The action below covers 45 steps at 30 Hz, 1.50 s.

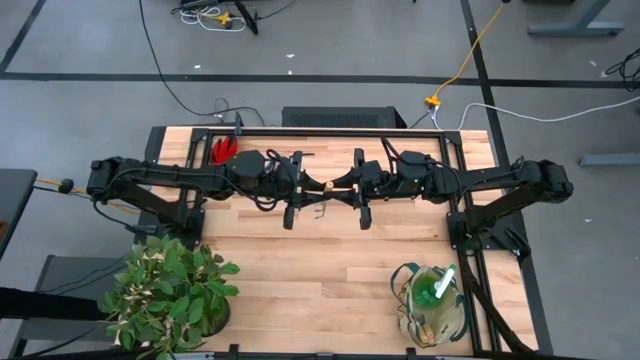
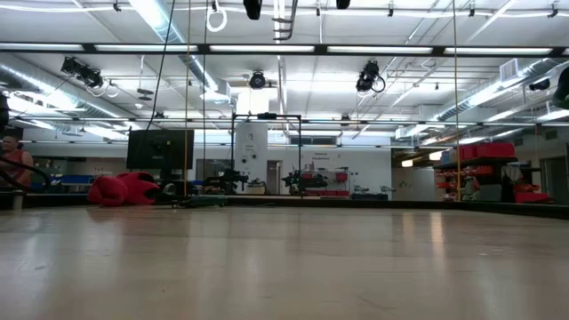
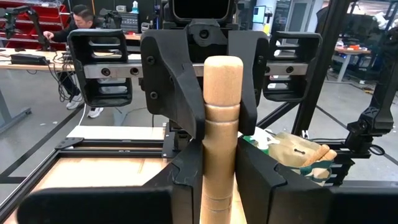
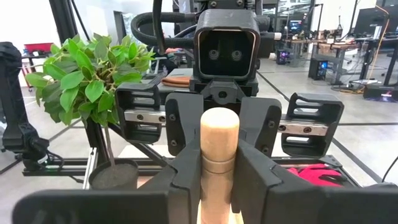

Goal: Pick & Place Garden tools in Gardening bag
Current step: Put the brown hand rake into the white gardening bag

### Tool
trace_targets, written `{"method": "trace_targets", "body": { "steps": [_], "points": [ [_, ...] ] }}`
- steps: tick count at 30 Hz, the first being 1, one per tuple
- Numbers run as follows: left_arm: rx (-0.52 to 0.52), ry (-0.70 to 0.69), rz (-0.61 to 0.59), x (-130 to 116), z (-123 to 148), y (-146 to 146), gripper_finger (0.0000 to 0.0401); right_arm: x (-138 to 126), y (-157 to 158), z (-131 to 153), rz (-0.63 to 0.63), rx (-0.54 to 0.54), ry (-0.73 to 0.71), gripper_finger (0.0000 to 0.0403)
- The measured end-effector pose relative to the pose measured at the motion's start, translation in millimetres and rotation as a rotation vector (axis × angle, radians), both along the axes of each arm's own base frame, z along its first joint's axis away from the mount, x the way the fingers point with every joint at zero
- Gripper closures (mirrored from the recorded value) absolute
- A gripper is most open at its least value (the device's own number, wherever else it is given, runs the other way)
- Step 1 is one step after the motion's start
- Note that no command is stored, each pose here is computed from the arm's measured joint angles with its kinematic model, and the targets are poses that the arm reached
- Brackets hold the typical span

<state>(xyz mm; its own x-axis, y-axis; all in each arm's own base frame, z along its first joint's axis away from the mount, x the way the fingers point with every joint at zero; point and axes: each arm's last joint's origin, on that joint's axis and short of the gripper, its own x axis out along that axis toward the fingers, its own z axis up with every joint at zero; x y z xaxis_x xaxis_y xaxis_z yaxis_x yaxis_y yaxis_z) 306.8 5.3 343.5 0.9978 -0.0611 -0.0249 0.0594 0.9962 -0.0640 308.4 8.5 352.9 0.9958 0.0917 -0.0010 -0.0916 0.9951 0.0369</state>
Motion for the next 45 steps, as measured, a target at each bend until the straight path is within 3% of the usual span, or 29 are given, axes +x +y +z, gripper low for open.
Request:
{"method": "trace_targets", "body": {
  "steps": [18, 34, 45],
  "points": [
    [0.006, -0.001, -0.002, 0.0, 0.0, -0.1, 0.0246, 0.0, 0.1, -0.3, 0.004, 0.003, 0.002, 0.033],
    [-0.009, 0.011, -0.001, -0.7, -0.6, 0.0, 0.0244, -0.9, 0.6, 0.6, 0.021, 0.003, -0.001, 0.033],
    [-0.031, -0.008, 0.004, -12.8, 10.0, 0.7, 0.0268, -17.6, 0.4, 13.1, 0.029, -0.012, -0.008, 0.033]
  ]
}}
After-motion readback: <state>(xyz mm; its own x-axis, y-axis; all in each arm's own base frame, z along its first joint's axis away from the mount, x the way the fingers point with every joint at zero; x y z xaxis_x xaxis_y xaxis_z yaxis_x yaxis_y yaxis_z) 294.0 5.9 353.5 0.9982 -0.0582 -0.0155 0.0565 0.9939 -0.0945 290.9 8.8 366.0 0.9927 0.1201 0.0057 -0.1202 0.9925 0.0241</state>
